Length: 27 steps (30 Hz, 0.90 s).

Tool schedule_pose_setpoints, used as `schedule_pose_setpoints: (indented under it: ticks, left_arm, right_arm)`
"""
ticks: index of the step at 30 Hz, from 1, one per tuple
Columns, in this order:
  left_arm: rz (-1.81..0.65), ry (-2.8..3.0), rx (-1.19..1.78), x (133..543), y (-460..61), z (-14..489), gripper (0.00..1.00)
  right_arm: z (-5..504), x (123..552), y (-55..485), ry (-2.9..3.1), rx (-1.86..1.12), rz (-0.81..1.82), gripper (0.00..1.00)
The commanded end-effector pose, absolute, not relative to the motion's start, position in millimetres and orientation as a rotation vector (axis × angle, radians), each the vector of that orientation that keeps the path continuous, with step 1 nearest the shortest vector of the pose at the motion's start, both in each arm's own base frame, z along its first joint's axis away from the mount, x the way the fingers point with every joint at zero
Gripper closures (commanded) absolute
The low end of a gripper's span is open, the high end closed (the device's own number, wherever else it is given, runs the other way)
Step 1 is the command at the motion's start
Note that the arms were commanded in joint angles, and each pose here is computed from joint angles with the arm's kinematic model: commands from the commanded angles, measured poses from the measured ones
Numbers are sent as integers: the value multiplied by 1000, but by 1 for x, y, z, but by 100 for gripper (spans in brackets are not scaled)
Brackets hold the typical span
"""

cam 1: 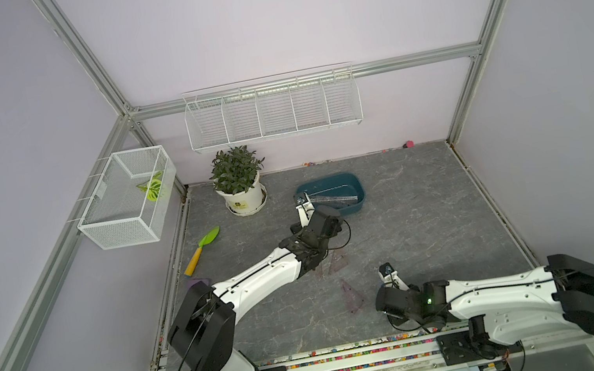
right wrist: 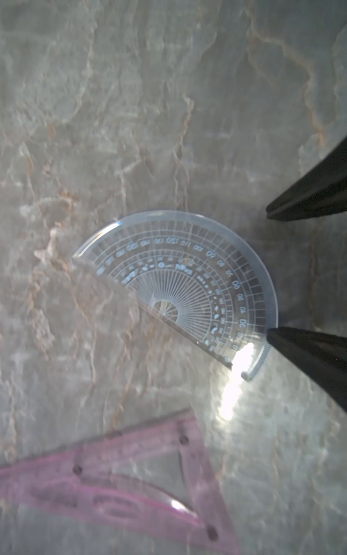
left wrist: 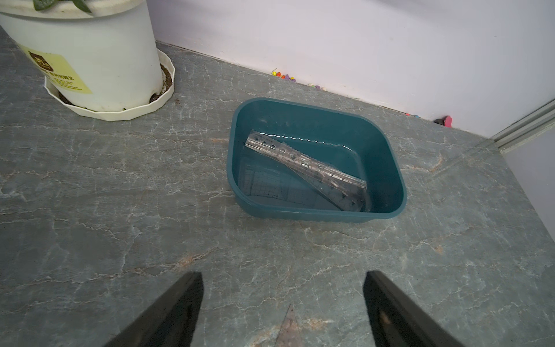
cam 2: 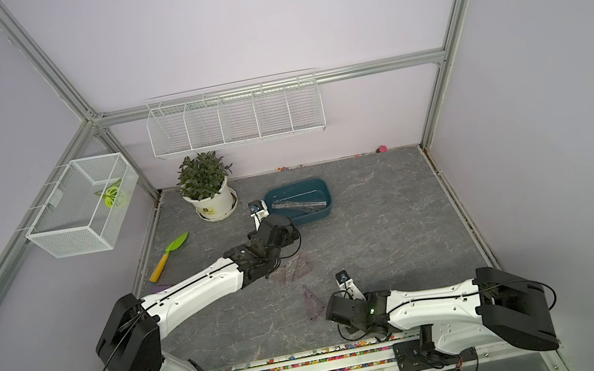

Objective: Put the scattered rulers into the storage box
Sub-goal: Move the ruler to the center of the board.

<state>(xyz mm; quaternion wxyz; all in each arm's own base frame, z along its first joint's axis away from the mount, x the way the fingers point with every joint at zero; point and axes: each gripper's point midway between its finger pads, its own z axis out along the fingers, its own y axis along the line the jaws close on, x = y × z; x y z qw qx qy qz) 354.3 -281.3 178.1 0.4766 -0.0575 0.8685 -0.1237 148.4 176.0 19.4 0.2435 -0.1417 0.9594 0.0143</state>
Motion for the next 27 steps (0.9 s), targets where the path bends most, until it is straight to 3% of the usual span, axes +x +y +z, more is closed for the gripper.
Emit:
schedule_pose_setpoints:
  ticks: [1, 8, 20, 27]
  left_arm:
    - [-318, 2134, -118, 356, -285, 175, 11]
    - [-299, 2158, -102, 358, -287, 169, 12]
    - [-422, 2288, 9, 349, -310, 141, 13]
    - [-508, 2385, 61, 348, -319, 120, 20]
  right_arm:
    - [17, 156, 169, 2624, -368, 31, 43]
    - [8, 176, 166, 2663, -282, 85, 50]
    - [17, 205, 183, 2643, -251, 187, 51]
    - [3, 208, 177, 2687, -222, 167, 55]
